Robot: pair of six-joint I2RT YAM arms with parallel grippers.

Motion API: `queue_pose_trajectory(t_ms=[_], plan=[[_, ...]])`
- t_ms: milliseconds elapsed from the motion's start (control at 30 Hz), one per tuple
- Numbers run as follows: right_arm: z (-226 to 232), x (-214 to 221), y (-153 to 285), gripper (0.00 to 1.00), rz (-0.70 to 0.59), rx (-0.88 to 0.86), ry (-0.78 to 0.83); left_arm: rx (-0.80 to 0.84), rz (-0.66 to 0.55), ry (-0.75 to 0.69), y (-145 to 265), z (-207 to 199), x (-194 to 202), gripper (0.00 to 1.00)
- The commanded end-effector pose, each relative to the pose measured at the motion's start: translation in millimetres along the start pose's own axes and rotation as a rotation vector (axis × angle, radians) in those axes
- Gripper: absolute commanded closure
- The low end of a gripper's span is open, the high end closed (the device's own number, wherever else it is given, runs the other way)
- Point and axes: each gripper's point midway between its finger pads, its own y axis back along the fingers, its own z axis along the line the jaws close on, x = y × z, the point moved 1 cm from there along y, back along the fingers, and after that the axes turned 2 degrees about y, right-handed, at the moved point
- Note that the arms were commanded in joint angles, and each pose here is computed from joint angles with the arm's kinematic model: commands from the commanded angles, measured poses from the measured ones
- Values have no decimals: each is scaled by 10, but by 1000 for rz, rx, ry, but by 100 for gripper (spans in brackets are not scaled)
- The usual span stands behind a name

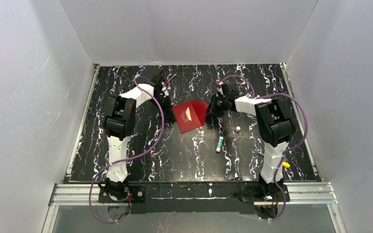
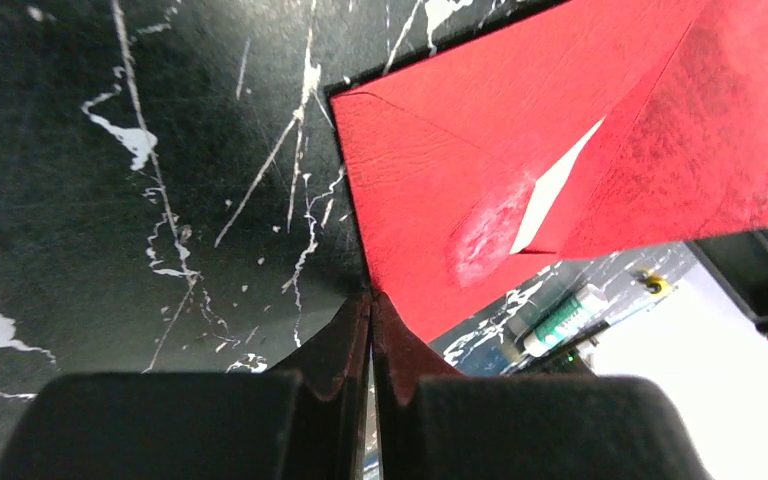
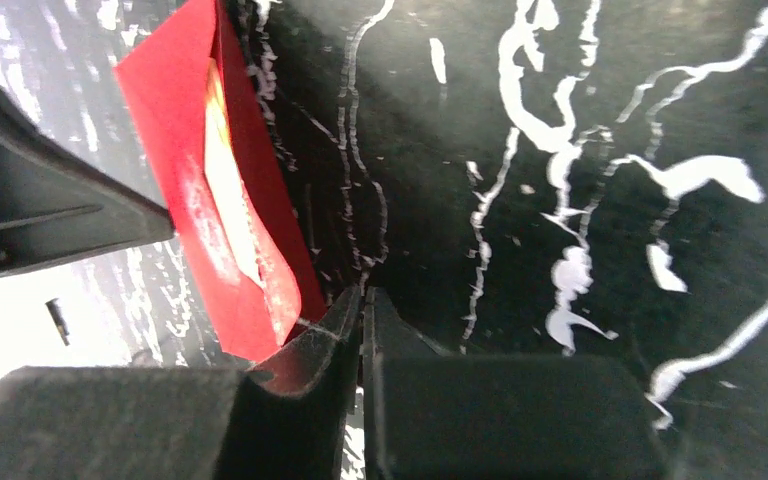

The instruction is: Place the letter into the envelope and seal it

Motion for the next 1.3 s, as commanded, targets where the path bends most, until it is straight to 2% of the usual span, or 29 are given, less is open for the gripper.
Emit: queue_pose_trajectory(t_ms=[0,167,600,933,1133,1267], plan=[[468,-261,155,86,-136,-239,45,-112,-20,-13,-47,159,-57,100],[536,-261,132,85,-146,-276,70,-125,-19,-8,-98,173,-73,100],[652,-63,-234,89,-93,-168,210,-104,2,0,-163,131,-79,100],[439,168,-477,88,11,63,287,-61,19,-6,-158,58,-47,100],[273,313,-520,83,42,262,405,56,0,-53,15,-206,-85,100],[105,435,-511,73,66,413,472,263,-137,-129,432,-647,-236,100]])
